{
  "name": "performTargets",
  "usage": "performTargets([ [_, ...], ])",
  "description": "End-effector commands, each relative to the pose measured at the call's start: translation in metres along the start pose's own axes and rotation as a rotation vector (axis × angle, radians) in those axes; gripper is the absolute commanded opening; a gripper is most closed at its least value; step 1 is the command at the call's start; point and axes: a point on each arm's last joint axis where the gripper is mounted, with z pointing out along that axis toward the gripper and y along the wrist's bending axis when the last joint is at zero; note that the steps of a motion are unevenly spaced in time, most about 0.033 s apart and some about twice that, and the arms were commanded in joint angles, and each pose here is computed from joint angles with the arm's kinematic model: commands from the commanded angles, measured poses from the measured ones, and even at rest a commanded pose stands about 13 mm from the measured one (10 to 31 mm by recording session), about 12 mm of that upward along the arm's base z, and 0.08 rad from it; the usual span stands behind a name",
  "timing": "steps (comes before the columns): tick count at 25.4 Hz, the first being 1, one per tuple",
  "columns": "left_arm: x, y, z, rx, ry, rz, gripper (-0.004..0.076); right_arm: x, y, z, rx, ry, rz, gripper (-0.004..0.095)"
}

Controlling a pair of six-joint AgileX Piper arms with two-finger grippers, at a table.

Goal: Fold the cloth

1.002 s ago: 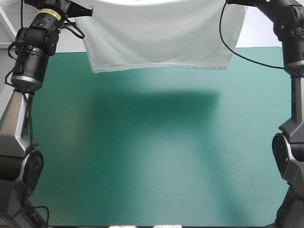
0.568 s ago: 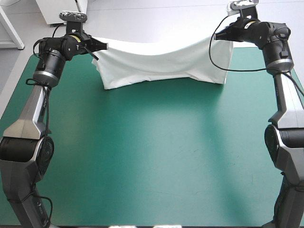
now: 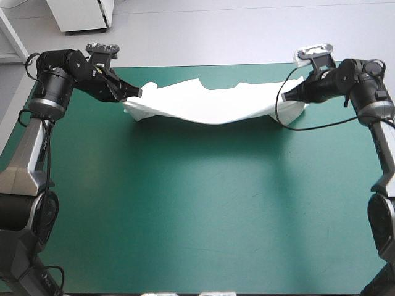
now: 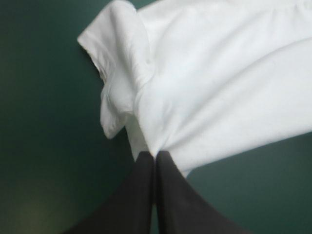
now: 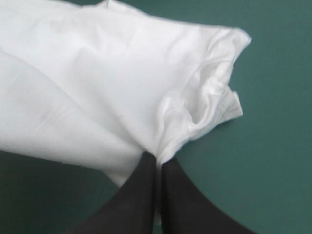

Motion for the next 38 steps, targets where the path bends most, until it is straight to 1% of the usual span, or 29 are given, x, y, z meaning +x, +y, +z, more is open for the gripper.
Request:
performTargets([
  [1, 0.025, -0.008, -0.026, 0.016, 0.017, -0.01, -0.0009, 0.029, 0.006, -0.025, 0.015, -0.006, -0.004, -0.0017],
  [2, 0.031, -0.009, -0.026, 0.018, 0.039, -0.012, -0.0009, 0.039, 0.007, -0.023, 0.01, 0.021, 0.001, -0.0017],
  [4, 0.06, -0.01, -0.014, 0.032, 0.168, -0.028, -0.0009, 0.076, 0.013, -0.013, -0.01, 0.121, 0.022, -0.0017],
  [6, 0.081, -0.011, -0.006, 0.055, 0.246, -0.036, -0.0009, 0.103, 0.018, -0.006, -0.028, 0.199, 0.036, -0.0017],
  [10, 0.119, -0.012, 0.016, 0.089, 0.399, -0.034, -0.0009, 0.138, 0.023, 0.001, -0.05, 0.3, 0.057, -0.0017],
  [15, 0.137, -0.012, 0.026, 0.089, 0.466, -0.041, -0.0009, 0.159, 0.027, 0.005, -0.071, 0.376, 0.058, -0.0017],
  [21, 0.154, -0.01, 0.033, 0.083, 0.548, -0.041, -0.0008, 0.166, 0.028, 0.005, -0.086, 0.422, 0.047, -0.0013],
  [24, 0.16, -0.01, 0.037, 0.077, 0.577, -0.048, 0.0009, 0.17, 0.03, 0.003, -0.103, 0.462, 0.047, 0.0055],
  [26, 0.16, -0.01, 0.036, 0.077, 0.575, -0.047, 0.0051, 0.171, 0.031, 0.003, -0.11, 0.479, 0.047, 0.0135],
  [27, 0.16, -0.01, 0.035, 0.077, 0.572, -0.047, 0.0085, 0.172, 0.031, 0.002, -0.113, 0.487, 0.048, 0.0183],
  [30, 0.159, -0.01, 0.029, 0.069, 0.554, -0.045, 0.0206, 0.173, 0.032, -0.003, -0.121, 0.501, 0.046, 0.0324],
  [32, 0.158, -0.012, 0.018, 0.062, 0.522, -0.052, 0.0285, 0.17, 0.033, -0.01, -0.114, 0.472, 0.044, 0.0398],
  [34, 0.158, -0.015, 0.002, 0.056, 0.469, -0.045, 0.035, 0.164, 0.035, -0.023, -0.106, 0.433, 0.042, 0.0433],
  [36, 0.156, -0.017, -0.018, 0.041, 0.404, -0.029, 0.0369, 0.157, 0.036, -0.037, -0.093, 0.385, 0.047, 0.0429],
  [38, 0.148, -0.018, -0.039, 0.01, 0.298, -0.007, 0.0367, 0.147, 0.037, -0.051, -0.078, 0.325, 0.048, 0.0429],
])
